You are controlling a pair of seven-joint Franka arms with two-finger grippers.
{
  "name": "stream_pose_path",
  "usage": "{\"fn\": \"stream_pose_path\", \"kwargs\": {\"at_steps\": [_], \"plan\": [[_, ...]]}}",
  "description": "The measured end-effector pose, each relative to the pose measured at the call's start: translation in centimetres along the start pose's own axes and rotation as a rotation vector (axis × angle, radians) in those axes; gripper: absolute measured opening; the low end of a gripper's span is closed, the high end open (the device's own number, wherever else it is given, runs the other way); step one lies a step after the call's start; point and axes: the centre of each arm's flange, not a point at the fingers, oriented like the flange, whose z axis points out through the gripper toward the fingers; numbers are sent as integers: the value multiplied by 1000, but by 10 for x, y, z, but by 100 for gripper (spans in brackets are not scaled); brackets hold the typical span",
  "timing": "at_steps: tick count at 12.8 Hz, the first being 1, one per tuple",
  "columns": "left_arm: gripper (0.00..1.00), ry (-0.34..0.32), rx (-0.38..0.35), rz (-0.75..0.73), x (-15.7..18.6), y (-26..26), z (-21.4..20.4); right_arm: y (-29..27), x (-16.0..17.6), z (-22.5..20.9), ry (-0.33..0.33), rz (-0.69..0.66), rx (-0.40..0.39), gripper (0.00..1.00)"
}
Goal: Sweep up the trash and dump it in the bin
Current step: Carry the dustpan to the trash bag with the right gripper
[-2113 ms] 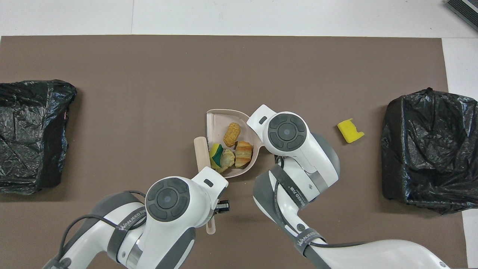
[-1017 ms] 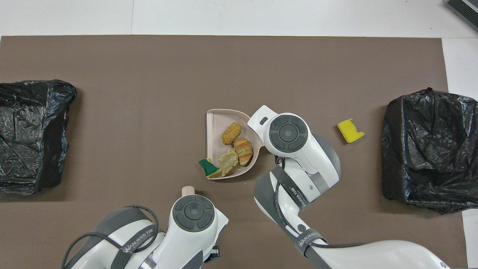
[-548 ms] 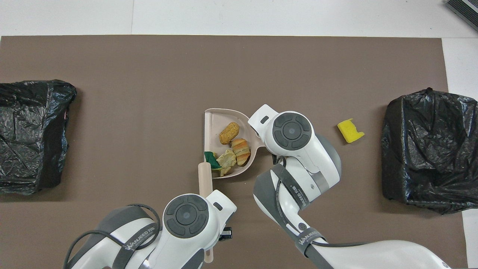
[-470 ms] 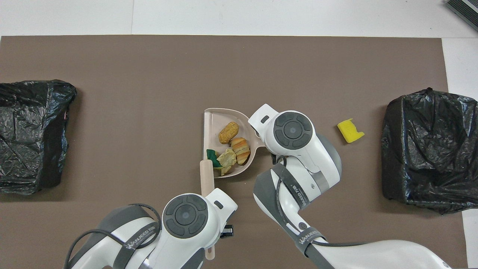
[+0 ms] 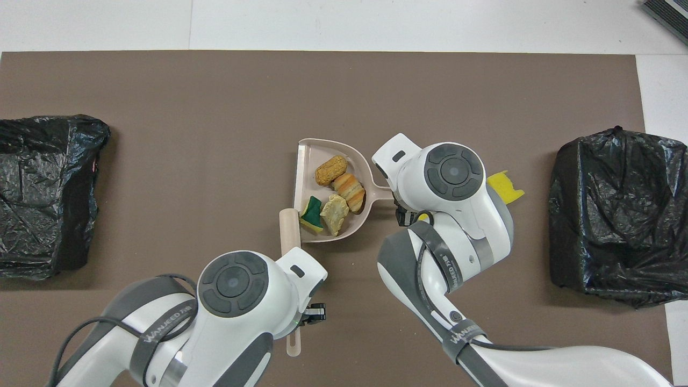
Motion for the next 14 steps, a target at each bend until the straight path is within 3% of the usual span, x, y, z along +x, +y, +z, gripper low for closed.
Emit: {"fn": "stream_pose_path", "kwargs": {"at_steps": [3,7,11,14], "plan": [[26,8,-17,-15,-4,-12,-43,0,0,0,1,0,0,32],[26,-42,18,-22,-12,-18,-45,7,-11,-6,1,-22,-2,32],[26,-54,50,-37,-37,-20,-32,36,-61,-43,-7,-76,38,32],[26,28,17,-11,-56,4,-3,56,-119,-67,-15,-136,59,32]]}}
